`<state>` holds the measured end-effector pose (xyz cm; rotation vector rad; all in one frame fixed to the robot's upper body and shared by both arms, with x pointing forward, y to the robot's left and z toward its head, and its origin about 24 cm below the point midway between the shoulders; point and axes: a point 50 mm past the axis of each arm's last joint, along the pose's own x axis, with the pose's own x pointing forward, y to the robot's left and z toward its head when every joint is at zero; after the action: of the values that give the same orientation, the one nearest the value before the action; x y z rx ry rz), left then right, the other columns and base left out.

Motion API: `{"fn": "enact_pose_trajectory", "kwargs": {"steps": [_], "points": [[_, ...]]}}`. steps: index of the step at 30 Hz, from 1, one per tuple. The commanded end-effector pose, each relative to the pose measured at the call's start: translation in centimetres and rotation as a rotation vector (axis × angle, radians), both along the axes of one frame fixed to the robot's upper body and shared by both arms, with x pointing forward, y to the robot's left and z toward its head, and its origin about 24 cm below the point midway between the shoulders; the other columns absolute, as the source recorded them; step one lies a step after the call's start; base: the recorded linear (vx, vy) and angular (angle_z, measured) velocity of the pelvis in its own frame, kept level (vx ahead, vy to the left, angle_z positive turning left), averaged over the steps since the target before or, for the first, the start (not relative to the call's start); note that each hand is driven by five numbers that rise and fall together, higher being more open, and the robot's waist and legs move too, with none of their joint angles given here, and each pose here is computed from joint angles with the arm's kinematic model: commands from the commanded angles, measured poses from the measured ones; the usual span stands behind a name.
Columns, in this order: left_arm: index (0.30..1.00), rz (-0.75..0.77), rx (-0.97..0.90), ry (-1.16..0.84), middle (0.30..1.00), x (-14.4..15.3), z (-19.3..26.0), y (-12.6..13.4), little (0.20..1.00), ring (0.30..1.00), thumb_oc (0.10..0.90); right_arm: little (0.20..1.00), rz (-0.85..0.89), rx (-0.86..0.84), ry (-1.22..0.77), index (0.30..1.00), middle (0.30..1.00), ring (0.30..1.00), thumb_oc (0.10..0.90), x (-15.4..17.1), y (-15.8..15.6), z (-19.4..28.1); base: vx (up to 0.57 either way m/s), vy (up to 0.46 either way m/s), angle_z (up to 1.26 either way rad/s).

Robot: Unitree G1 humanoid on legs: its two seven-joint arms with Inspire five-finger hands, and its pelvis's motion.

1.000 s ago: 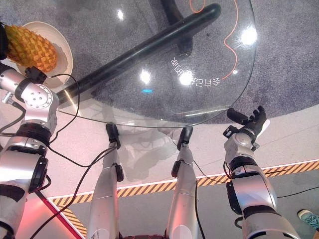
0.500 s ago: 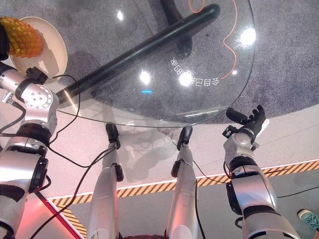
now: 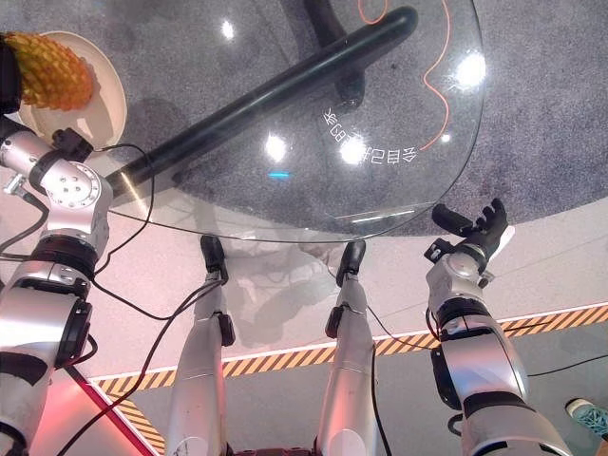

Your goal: Pick up the fruit to the plate

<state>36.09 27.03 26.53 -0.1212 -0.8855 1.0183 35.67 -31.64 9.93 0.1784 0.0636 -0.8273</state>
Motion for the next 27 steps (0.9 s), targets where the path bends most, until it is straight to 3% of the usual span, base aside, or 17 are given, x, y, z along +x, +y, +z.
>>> {"fn": "enact_pose_trajectory", "kwargs": {"steps": [1,27], "points": [[0.900,0.044,0.043,-0.279,0.900,-2.61,5.45,2.15,0.900,0.900,0.800,0.900,-0.060,-0.045,-0.031,0.900,0.900,0.900,0.800,-0.79,-1.52,0.54,0.00,0.000,0.00],[0.900,0.005,0.011,-0.318,0.900,-2.82,5.17,1.96,0.900,0.900,0.800,0.900,-0.073,-0.050,-0.027,0.900,0.900,0.900,0.800,-1.10,-1.88,0.38,0.00,0.000,0.00]]}}
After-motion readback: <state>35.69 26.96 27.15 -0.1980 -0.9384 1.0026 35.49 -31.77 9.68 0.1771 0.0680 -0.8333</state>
